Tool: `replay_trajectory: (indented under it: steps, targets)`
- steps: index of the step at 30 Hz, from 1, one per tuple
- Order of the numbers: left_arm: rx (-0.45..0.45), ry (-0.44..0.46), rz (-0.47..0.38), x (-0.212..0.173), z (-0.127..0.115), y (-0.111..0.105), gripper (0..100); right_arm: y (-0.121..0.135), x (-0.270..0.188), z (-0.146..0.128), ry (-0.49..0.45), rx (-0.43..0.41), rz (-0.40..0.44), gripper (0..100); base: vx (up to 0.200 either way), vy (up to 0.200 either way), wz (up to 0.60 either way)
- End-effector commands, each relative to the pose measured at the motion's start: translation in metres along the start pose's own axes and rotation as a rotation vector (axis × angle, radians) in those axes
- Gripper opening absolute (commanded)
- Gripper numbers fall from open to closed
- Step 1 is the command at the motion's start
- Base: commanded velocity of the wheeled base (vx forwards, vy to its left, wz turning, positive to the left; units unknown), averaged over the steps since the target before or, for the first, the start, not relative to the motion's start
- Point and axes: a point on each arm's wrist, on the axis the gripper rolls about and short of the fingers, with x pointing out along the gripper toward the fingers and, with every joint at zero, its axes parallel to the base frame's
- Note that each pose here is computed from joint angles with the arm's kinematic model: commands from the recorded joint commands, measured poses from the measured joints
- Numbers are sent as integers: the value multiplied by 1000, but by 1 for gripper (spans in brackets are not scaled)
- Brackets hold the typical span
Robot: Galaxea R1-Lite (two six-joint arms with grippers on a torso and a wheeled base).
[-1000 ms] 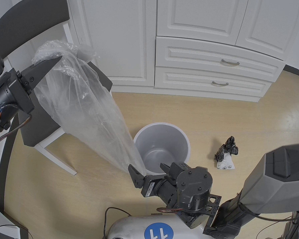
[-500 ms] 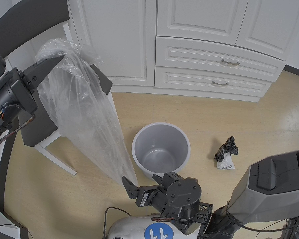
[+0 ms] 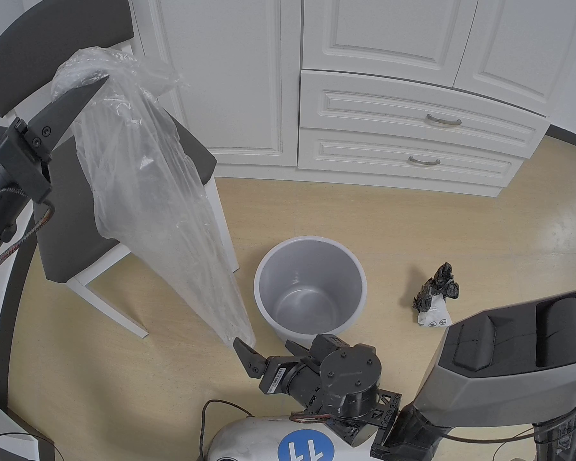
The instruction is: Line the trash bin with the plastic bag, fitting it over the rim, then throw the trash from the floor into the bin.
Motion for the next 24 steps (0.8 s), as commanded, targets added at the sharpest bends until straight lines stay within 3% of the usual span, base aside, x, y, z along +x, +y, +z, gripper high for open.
replay_trajectory:
  steps: [1,6,14,24]
  targets:
    - [-1,1,-15,-1,0,-1,0,-2,2,8,-50,12,16,100,0,0,0]
    - [1,-3,-15,-2,2,-1,0,2,1,28,-138,6,42,100,0,0,0]
    - [11,-27,-24,-4,2,-3,0,9,-4,46,-182,-11,59,100,0,0,0]
    - [-57,-80,-63,0,5,-7,0,45,-34,62,-213,-2,149,100,0,0,0]
